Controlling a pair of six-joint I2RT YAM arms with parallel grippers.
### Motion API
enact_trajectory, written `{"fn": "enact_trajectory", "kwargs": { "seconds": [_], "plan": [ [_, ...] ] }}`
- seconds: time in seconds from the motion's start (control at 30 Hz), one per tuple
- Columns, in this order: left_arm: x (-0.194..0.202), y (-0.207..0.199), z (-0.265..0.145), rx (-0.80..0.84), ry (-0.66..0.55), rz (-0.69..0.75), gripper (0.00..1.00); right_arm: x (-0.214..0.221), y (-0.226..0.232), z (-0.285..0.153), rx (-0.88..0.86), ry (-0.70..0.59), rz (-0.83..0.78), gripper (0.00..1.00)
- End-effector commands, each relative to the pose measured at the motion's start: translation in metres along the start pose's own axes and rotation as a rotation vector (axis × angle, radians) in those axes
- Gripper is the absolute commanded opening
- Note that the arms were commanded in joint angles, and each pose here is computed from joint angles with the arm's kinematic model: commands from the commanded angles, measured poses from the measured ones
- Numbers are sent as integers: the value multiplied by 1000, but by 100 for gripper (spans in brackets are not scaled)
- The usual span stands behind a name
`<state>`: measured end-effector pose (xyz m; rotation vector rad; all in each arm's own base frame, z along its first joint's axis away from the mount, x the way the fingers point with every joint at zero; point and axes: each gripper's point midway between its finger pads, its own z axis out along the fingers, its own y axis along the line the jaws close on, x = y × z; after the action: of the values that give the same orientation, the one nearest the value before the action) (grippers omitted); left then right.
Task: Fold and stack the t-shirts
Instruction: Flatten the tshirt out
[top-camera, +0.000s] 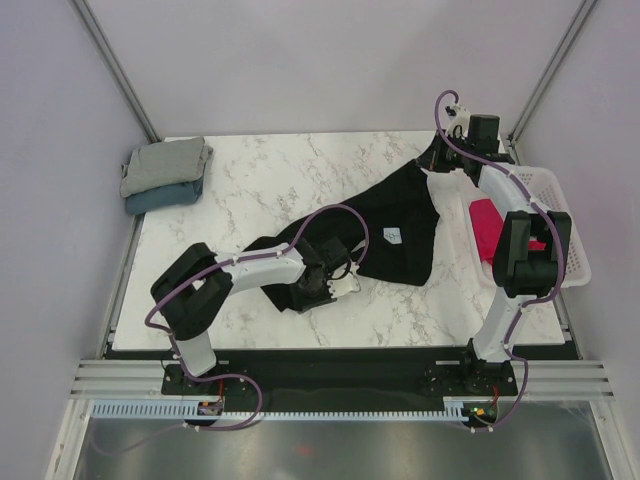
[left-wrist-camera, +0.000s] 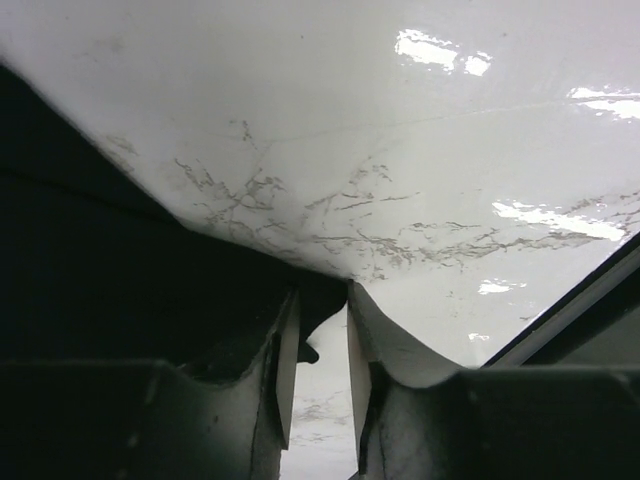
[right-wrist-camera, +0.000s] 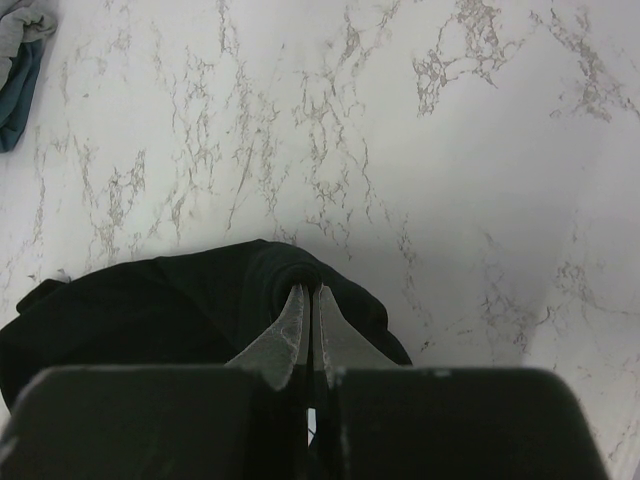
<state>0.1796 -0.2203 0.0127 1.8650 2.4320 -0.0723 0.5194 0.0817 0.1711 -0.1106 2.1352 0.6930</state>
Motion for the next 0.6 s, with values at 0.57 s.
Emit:
{"fn": "enact_trajectory", "kwargs": {
  "seconds": [0.57],
  "plan": [
    [-3,92,-152,-442,-354,-59,2,8,-9,13,-22,3,22,0]
  ]
}}
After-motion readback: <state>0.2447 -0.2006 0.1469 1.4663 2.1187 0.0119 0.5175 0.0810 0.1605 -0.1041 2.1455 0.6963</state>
